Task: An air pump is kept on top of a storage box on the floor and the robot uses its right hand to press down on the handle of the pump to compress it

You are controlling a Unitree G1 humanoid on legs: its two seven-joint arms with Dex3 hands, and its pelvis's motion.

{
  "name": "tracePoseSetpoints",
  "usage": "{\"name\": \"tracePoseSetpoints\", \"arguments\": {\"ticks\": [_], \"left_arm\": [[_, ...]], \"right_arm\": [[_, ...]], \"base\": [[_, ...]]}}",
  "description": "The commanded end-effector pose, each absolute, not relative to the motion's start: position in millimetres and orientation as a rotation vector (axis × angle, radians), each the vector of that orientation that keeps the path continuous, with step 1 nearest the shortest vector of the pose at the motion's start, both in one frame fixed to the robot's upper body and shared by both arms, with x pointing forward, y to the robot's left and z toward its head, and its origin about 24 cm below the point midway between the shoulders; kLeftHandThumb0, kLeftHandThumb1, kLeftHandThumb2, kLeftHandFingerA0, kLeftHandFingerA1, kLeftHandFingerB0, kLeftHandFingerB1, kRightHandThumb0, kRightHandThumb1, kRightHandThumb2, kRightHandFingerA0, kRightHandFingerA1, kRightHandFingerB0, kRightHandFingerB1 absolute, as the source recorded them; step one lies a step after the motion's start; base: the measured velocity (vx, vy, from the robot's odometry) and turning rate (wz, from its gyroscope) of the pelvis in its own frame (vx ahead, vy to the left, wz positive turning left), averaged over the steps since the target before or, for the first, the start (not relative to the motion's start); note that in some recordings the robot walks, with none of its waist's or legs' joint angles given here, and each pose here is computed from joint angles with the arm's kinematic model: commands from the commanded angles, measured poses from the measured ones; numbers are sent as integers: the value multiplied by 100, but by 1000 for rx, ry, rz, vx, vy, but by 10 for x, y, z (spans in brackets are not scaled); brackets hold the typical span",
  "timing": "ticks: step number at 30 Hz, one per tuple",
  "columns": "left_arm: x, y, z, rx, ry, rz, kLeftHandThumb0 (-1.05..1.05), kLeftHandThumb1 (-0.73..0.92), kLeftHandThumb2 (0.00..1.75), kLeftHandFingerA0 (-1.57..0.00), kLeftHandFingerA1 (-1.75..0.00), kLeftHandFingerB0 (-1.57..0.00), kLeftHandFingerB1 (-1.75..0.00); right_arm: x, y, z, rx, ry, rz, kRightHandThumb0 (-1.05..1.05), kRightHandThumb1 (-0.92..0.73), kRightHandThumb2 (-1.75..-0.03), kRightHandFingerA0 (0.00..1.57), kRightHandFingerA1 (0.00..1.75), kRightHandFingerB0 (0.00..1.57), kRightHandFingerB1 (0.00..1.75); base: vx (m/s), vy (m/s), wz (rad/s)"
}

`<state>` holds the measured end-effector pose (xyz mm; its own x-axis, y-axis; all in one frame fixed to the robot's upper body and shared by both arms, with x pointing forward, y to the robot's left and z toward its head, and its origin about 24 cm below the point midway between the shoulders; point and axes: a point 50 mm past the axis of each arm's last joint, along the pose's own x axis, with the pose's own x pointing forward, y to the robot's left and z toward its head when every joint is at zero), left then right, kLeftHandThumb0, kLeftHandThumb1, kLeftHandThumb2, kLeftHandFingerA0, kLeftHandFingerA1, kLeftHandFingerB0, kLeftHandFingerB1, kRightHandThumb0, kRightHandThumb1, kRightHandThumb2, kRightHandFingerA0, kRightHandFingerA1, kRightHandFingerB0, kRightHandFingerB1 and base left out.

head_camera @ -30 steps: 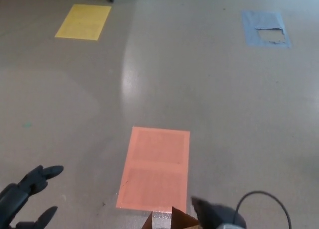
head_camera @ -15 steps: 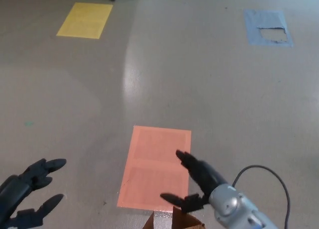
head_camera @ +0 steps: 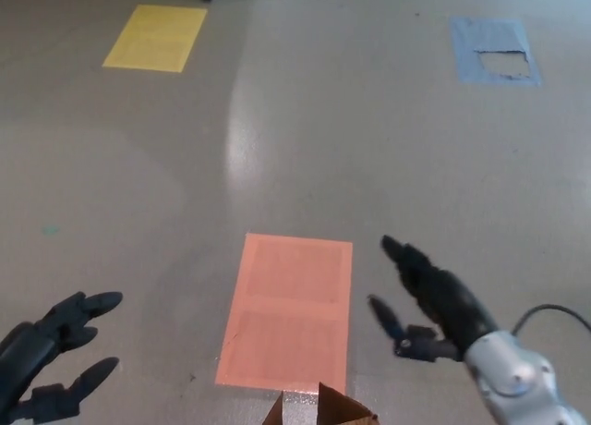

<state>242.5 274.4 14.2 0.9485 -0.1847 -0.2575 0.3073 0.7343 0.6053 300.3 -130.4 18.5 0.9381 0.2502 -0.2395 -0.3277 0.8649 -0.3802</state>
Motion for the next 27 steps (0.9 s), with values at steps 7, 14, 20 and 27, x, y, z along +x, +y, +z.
{"name": "tracePoseSetpoints", "arguments": {"ticks": [7,14,20,27], "left_arm": [[2325,3020,-25,711,326,-212,-34,59,113,-1,-47,0,-47],[2168,3006,-141,719,359,-230,-33,59,113,-1,-48,-1,-47],[2109,3039,-171,693,367,-218,-64,92,67,-22,-33,-16,-28],[2129,3050,-185,713,371,-222,-66,92,67,-22,-33,-16,-28]], "right_arm": [[1853,-2037,2011,-220,-891,-72,-77,-88,-69,9,26,8,21],[2243,-2273,1318,-400,-536,-147,-76,-75,-109,0,35,10,27],[2507,-2671,393,-470,-12,-196,-68,-89,-66,9,29,3,24],[2454,-2998,-257,-550,379,-224,-69,-73,-95,4,31,1,23]], "base": [[0,0,0],[0,0,0],[0,0,0],[0,0,0]]}}
